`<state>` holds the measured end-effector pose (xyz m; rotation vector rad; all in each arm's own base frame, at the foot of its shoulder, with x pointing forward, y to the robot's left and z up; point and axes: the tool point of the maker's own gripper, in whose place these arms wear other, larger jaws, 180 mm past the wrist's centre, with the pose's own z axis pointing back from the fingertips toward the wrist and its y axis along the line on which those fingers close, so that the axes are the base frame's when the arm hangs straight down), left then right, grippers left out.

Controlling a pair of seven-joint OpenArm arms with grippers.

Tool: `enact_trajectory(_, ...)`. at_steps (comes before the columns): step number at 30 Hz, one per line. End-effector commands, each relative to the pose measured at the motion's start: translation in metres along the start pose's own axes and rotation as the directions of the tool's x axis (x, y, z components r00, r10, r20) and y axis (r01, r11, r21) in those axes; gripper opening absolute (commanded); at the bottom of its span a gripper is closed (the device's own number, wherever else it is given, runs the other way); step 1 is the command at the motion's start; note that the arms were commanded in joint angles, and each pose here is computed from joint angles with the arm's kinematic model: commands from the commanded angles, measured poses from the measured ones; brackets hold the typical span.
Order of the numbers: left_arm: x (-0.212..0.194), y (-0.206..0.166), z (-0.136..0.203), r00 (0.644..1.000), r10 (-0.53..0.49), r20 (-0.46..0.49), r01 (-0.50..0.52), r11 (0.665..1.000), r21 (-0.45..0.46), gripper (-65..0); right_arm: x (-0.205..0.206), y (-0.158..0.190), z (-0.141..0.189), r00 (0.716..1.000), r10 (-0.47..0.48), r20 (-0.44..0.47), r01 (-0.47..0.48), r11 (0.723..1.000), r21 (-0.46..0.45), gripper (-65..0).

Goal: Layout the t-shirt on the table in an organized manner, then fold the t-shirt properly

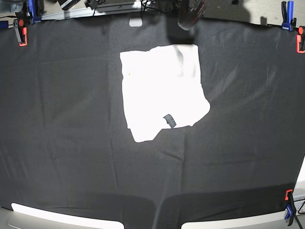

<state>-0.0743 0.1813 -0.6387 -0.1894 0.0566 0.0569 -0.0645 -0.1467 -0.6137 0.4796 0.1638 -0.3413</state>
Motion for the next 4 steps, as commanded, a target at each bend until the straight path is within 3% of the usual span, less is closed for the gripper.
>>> enact_trajectory(1,0.0034,0.0034,0.0022,1.0,-0.002,0.015,0.002,1.0,0.0,-40.5,-0.0006,0.001,0.0017,1.0,0.016,-0.005,-0.016,1.0,0.01,-37.1)
enact_trajectory(4,0.0062,0.003,0.0024,1.0,-0.006,0.018,0.006,1.0,-0.001,-40.5,-0.0001,0.0073,-0.0002,0.998,0.055,-0.016,-0.055,0.998,0.018,-37.1)
